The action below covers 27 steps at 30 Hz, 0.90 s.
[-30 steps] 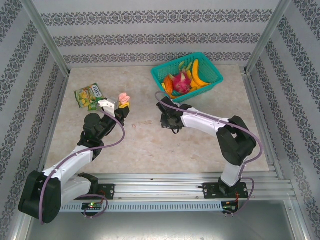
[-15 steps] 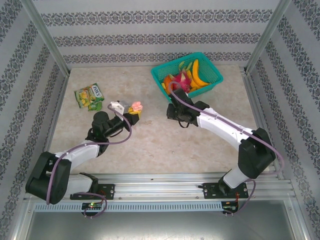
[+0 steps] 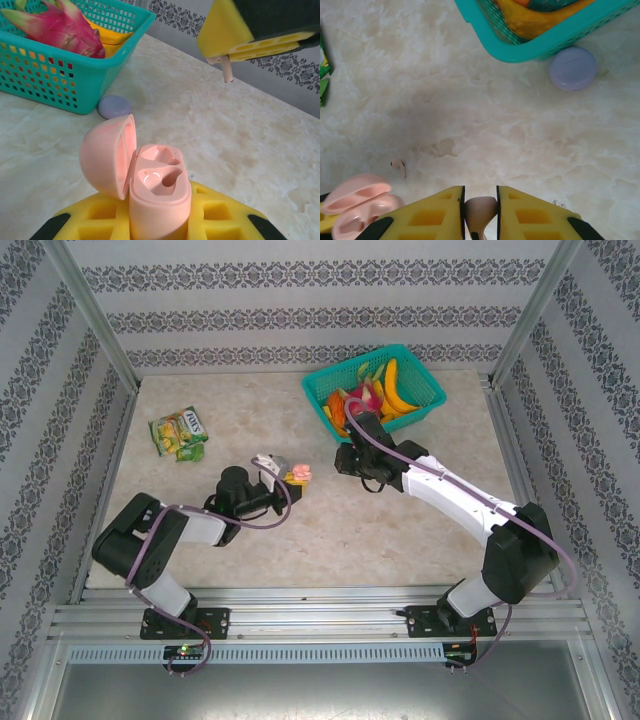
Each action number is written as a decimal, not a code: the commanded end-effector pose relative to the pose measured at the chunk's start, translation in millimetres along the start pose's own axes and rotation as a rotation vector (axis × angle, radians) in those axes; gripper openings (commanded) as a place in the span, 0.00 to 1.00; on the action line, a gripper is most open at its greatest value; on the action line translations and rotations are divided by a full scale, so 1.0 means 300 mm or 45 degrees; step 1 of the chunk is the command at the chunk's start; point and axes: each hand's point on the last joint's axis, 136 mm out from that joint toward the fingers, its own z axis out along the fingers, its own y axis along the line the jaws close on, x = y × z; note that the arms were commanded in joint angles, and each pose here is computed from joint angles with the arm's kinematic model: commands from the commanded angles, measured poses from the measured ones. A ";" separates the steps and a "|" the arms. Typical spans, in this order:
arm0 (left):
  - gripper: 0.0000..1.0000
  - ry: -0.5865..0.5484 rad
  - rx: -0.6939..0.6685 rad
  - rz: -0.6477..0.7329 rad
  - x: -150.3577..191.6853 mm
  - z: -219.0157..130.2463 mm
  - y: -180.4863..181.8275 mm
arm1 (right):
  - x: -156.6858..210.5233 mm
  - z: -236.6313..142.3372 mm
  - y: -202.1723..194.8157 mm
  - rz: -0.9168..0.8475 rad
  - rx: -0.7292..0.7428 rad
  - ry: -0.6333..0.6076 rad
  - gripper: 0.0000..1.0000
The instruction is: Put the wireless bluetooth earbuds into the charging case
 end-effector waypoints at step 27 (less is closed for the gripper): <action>0.00 -0.238 0.189 0.188 -0.224 0.195 -0.108 | -0.140 -0.105 0.107 0.047 -0.292 -0.307 0.24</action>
